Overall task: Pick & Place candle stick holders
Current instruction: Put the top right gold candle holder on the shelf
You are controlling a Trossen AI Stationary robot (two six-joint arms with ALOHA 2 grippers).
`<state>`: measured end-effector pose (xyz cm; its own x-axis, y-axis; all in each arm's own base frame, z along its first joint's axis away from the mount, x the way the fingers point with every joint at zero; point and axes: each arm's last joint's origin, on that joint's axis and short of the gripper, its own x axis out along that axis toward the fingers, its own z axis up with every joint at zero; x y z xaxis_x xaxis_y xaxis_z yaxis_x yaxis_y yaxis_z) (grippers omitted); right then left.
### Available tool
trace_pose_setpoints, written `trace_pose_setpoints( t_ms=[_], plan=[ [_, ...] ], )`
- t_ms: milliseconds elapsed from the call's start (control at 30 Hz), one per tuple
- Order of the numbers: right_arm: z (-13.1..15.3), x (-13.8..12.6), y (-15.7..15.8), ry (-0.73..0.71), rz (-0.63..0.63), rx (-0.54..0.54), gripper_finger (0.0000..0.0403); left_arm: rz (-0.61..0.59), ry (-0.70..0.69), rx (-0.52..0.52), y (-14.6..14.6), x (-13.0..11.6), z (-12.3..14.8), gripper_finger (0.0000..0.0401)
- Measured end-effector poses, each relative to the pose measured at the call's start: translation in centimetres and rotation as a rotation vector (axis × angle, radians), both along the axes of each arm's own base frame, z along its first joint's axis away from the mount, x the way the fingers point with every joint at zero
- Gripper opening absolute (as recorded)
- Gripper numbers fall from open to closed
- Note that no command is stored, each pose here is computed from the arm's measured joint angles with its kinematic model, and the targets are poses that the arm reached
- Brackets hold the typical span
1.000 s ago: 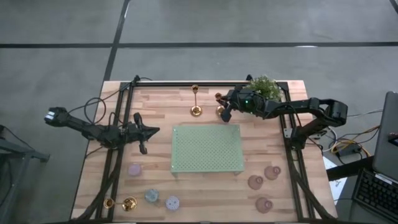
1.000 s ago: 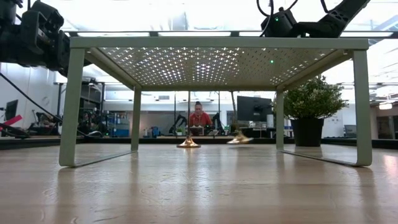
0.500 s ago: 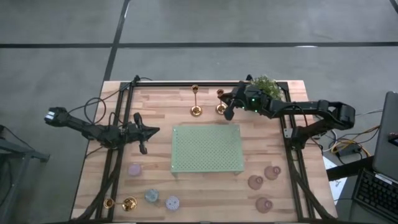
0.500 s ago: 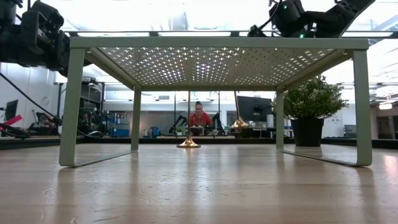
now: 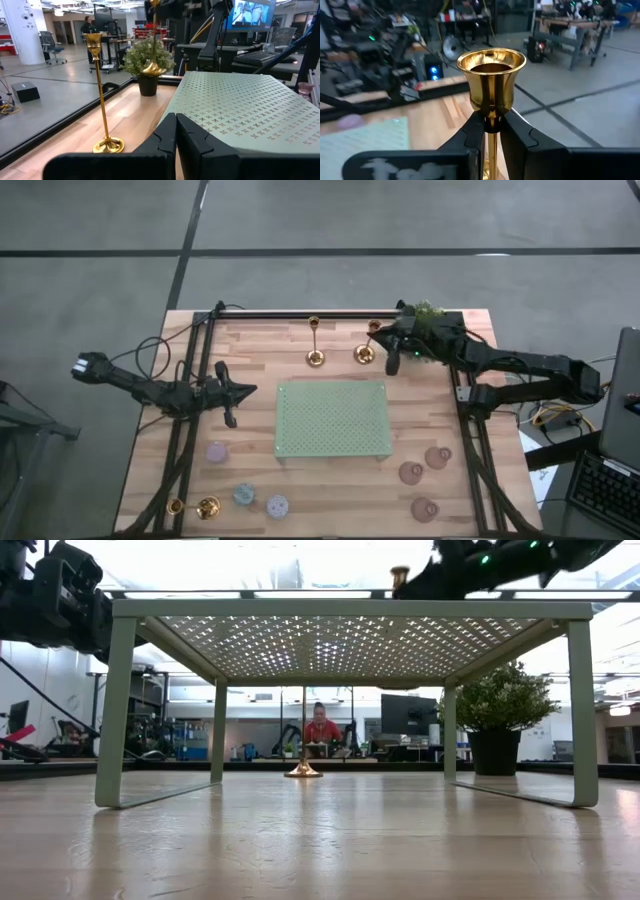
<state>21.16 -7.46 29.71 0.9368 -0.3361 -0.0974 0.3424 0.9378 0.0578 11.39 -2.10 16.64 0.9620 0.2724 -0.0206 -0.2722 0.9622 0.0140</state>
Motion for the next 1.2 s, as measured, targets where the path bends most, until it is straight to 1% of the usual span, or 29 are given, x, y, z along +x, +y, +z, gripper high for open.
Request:
trace_pose_setpoints(
  t_ms=[233,333,467,633,833,1067,1200],
  plan=[
    [1.6,-2.2,1.8,-0.057,0.062,0.036,0.0037,0.000,0.001,0.000,0.0,0.0,0.0,0.0013],
    [1.8,-2.6,2.7,-0.055,0.121,0.049,0.0037,0.000,0.002,0.000,0.0,0.0,0.0,0.0013],
    [2.0,-2.7,3.9,-0.058,0.184,0.063,0.0038,0.000,0.004,0.001,0.0,0.0,0.0,0.0013],
    [1.6,-2.7,4.9,-0.018,0.234,0.071,0.0038,0.000,0.004,0.001,0.0,0.0,0.0,0.0013],
    [1.3,-2.7,5.4,0.022,0.253,0.061,0.0038,0.000,0.004,0.001,0.0,0.0,0.0,0.0013],
    [1.0,-2.6,5.6,0.030,0.301,0.073,0.0038,0.001,0.004,0.001,0.0,0.0,0.0,0.0013],
    [0.6,-2.5,5.6,0.038,0.304,0.074,0.0038,0.001,0.004,0.001,0.0,0.0,0.0,0.0013]
  ],
)
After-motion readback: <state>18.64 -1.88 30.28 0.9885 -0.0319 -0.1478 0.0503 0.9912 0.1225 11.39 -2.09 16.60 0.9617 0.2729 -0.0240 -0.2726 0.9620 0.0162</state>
